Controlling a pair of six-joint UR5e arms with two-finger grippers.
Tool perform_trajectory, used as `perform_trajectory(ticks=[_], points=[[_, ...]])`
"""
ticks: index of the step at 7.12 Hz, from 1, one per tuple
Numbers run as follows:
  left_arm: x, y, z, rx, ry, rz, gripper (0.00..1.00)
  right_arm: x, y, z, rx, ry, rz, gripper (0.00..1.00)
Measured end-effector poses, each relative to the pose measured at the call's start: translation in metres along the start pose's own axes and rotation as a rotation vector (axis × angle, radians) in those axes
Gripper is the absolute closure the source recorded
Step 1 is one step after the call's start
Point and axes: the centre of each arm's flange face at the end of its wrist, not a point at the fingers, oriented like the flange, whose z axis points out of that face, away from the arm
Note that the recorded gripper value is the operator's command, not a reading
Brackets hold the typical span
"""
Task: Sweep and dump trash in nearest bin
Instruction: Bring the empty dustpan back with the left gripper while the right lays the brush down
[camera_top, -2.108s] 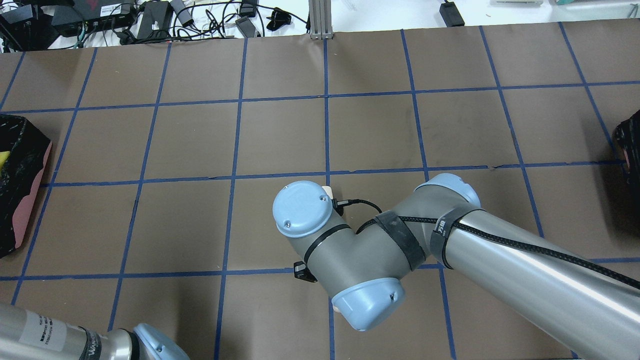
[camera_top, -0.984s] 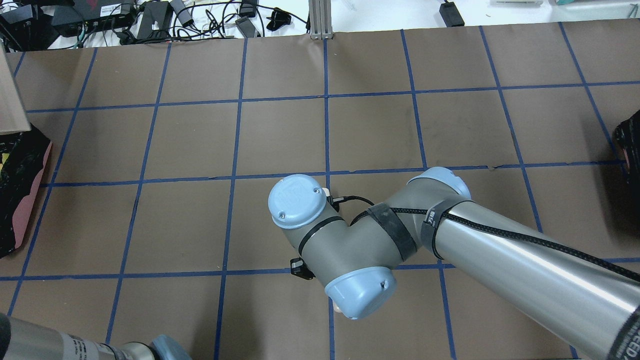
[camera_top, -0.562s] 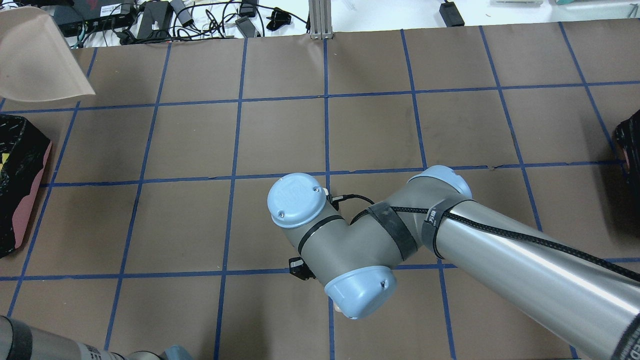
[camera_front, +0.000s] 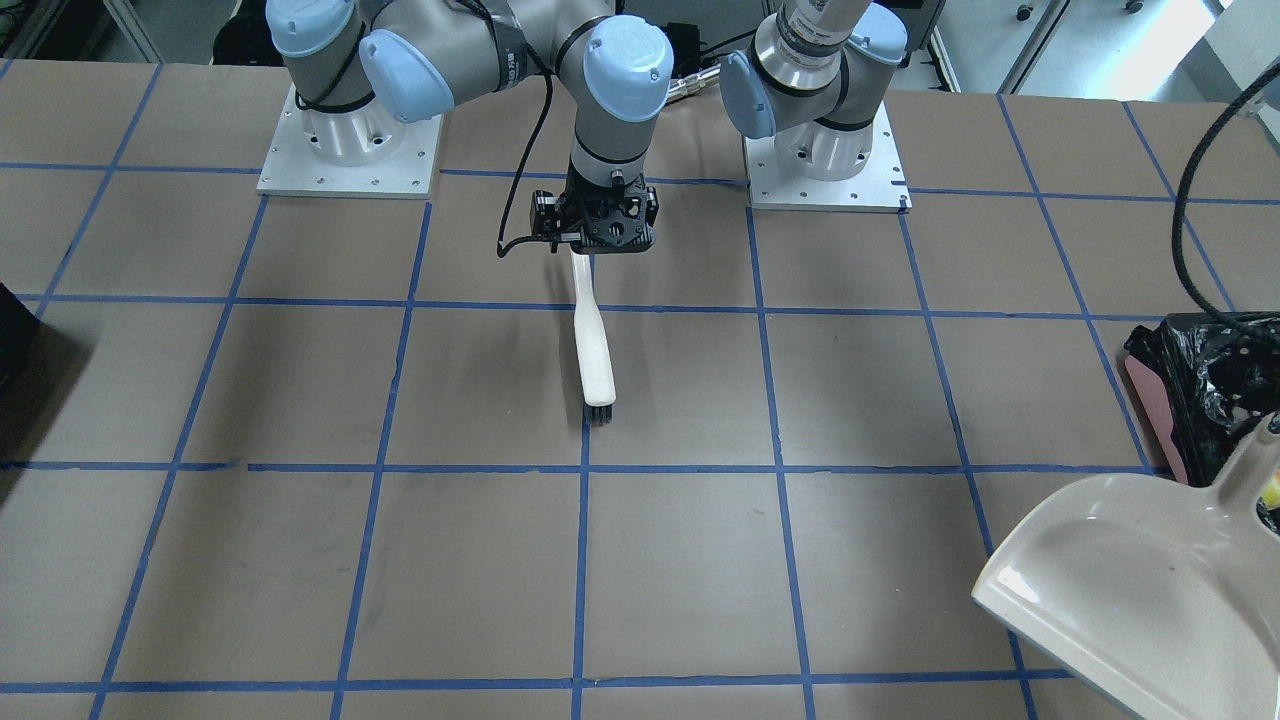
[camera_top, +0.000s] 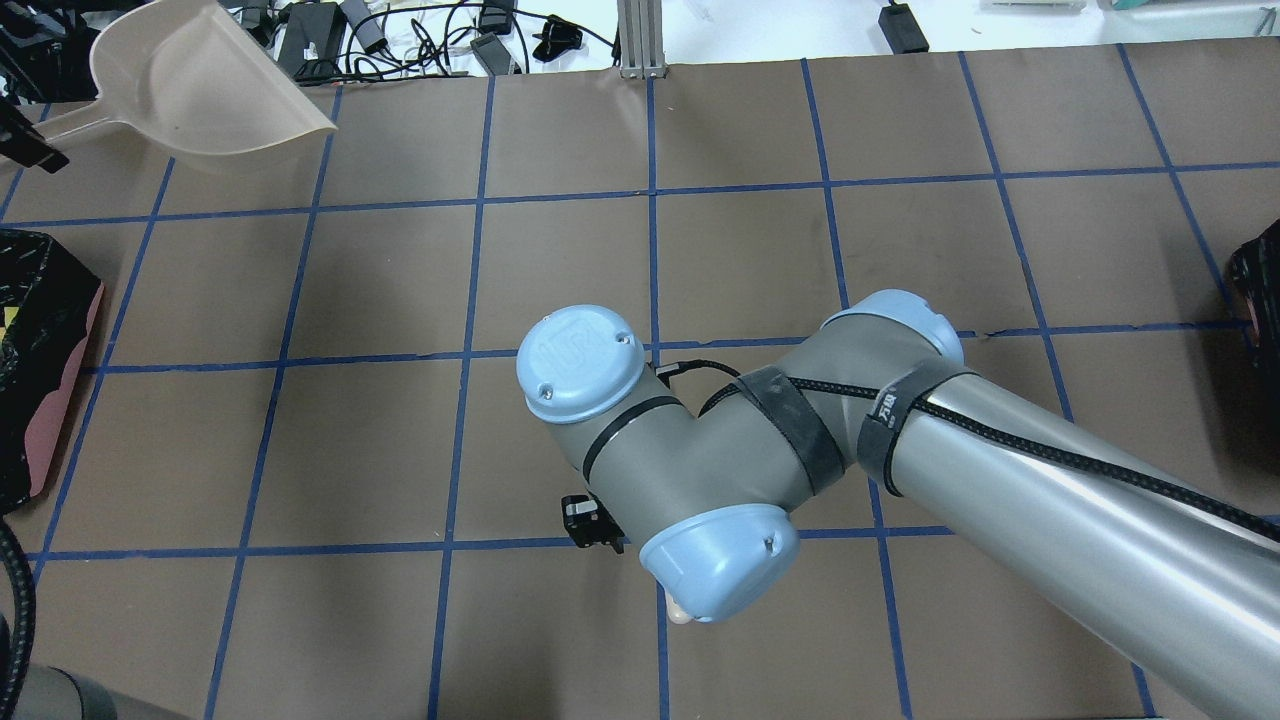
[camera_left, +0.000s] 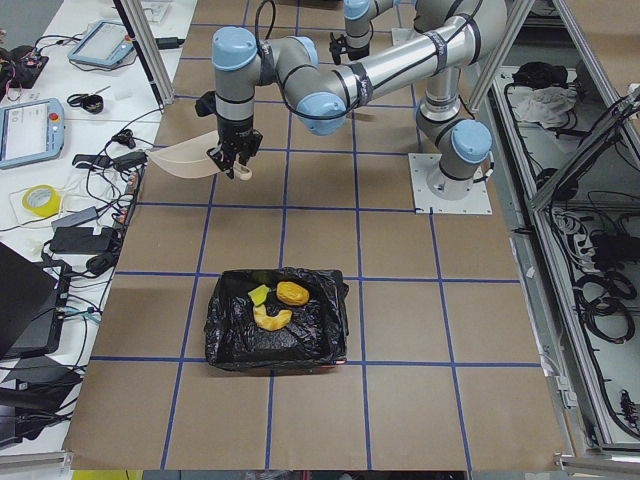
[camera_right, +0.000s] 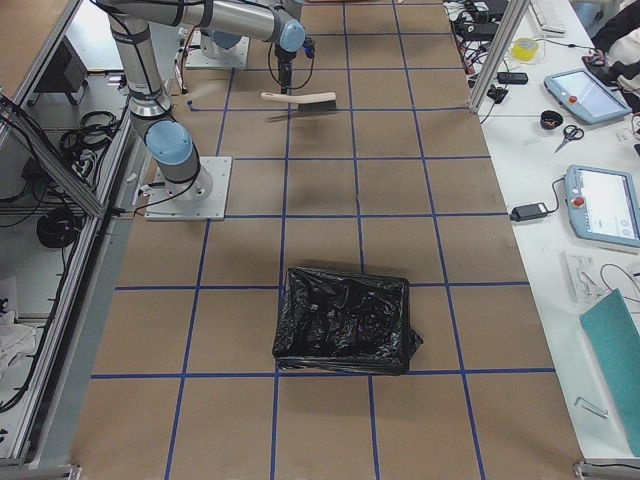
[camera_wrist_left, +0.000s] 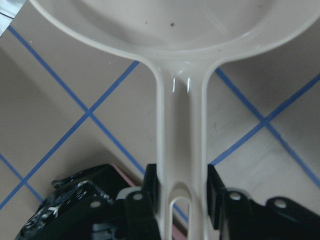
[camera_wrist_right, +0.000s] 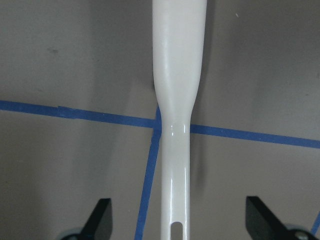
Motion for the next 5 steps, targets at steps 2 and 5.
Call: perform_trajectory(ticks=[2,5], points=[[0.039,-0.049,0.021,0.017,0.056,-0.12,1.0,0.006,-0.011,-0.027,0.041,-0.012,-0.027,0.0],[0.109,-0.119,0.027,0.016,0.089,-0.269,1.0,0.078,-0.058,-0.109,0.105,-0.054,-0.051,0.0]])
